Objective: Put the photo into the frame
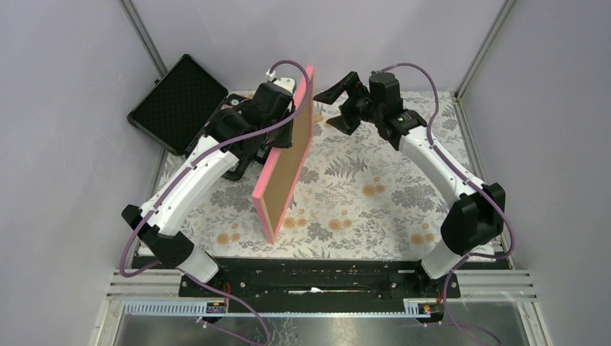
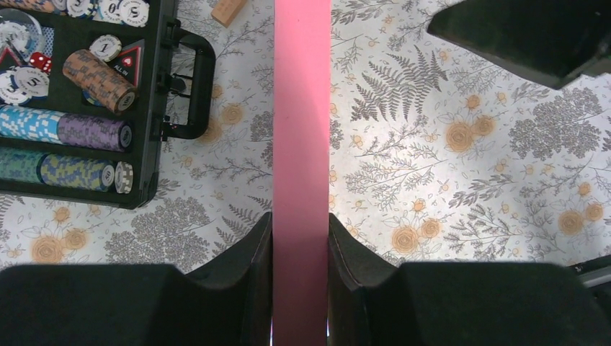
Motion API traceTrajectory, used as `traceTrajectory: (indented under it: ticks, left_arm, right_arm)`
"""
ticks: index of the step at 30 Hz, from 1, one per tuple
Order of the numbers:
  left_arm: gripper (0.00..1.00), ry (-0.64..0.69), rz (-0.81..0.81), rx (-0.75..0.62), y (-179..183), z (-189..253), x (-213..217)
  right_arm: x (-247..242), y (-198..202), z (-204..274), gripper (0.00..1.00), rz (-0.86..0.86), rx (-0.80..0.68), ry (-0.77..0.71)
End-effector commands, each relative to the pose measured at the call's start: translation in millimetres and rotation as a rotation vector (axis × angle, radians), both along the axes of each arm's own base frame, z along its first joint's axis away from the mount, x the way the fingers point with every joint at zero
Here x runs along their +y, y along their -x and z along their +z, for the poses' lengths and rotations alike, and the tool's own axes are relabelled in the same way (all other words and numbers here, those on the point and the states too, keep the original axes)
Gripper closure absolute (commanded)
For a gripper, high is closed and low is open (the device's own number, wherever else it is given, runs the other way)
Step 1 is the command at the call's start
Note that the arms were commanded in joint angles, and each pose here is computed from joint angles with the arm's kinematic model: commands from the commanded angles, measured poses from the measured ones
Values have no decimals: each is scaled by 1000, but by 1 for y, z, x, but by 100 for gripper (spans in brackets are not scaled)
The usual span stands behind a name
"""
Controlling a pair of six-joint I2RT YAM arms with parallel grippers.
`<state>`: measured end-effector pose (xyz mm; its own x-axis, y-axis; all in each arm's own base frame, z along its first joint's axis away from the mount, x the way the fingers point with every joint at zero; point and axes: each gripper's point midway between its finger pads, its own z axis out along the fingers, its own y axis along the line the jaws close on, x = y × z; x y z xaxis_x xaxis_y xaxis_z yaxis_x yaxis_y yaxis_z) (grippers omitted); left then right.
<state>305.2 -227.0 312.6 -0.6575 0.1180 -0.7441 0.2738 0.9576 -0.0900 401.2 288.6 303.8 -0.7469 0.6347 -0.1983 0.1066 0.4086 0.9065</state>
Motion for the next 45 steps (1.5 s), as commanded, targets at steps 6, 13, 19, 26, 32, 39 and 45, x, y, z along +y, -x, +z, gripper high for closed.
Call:
traceTrajectory:
  ticks: [6, 13, 19, 26, 32, 39, 45]
  left_arm:
    - [77, 133, -65, 27, 4, 4, -34]
    - [65, 141, -71, 30, 8, 2, -35]
    - [55, 176, -99, 34, 12, 3, -45]
    - [39, 206, -122, 29, 16, 8, -54]
    - [28, 295, -189, 13, 26, 22, -67]
    - [23, 411, -266, 35, 41, 28, -84]
    - [22, 504, -326, 28, 51, 35, -95]
  right_arm:
    - [44, -10, 52, 0, 11, -62, -78]
    - [52, -9, 34, 0, 15, -32, 5]
    - [47, -9, 38, 0, -6, -51, 23]
    - [44, -5, 29, 0, -1, -30, 57]
    - [29, 7, 27, 0, -13, -43, 116]
    - [9, 21, 20, 4, -20, -47, 205]
    - [-7, 37, 19, 25, -8, -63, 228]
